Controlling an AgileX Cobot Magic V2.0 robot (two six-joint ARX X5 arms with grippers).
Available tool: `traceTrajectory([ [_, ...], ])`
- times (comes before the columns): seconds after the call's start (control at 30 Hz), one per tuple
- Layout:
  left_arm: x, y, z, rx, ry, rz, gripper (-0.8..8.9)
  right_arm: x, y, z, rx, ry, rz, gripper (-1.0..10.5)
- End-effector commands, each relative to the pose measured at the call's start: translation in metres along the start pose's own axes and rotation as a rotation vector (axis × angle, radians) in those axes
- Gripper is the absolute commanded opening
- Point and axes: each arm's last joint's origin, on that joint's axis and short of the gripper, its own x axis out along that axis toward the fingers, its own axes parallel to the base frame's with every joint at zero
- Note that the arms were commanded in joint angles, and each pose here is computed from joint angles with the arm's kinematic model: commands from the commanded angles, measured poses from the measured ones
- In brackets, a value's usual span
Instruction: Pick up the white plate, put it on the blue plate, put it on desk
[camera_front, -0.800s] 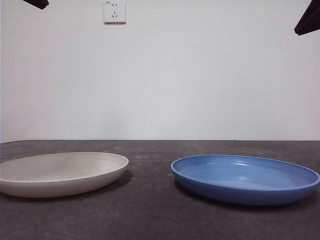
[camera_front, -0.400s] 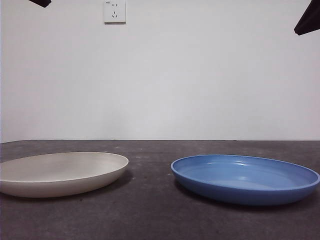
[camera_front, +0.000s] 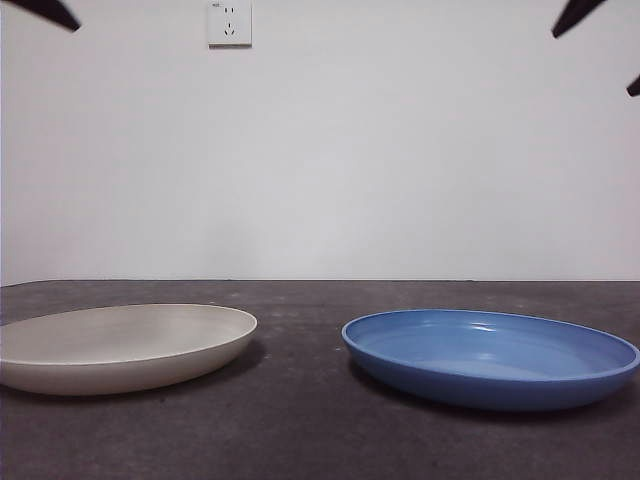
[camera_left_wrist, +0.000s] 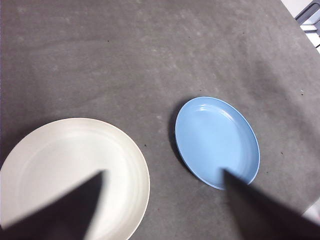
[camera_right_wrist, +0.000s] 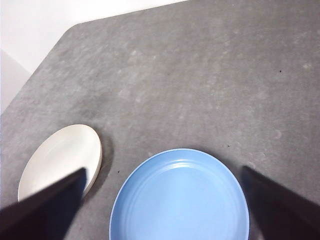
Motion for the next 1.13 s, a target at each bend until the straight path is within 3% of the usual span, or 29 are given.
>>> traceTrajectory([
  [0.03,-0.002,-0.003,0.007,0.034,-0.026,-0.008,5.88,0.0,0.002,0.005,-0.02,-0.012,0.009,5.6],
  [0.23,-0.002,-0.001,0.003,0.016,0.008,0.007,5.92,-0.001,0.001,0.0,0.003,0.042,0.006,5.6],
  [0.37,-0.001,0.01,-0.003,-0.052,0.082,0.076,5.91,-0.006,0.003,-0.005,-0.001,0.13,0.002,5.6],
  [0.8,0.059,0.099,-0.006,-0.324,0.333,0.22,5.89,-0.03,0.031,0.006,-0.064,0.244,0.045,5.8],
  [1.13,0.118,0.152,-0.027,-0.421,0.521,0.225,5.85,-0.034,0.042,0.005,-0.09,0.274,0.093,5.8],
])
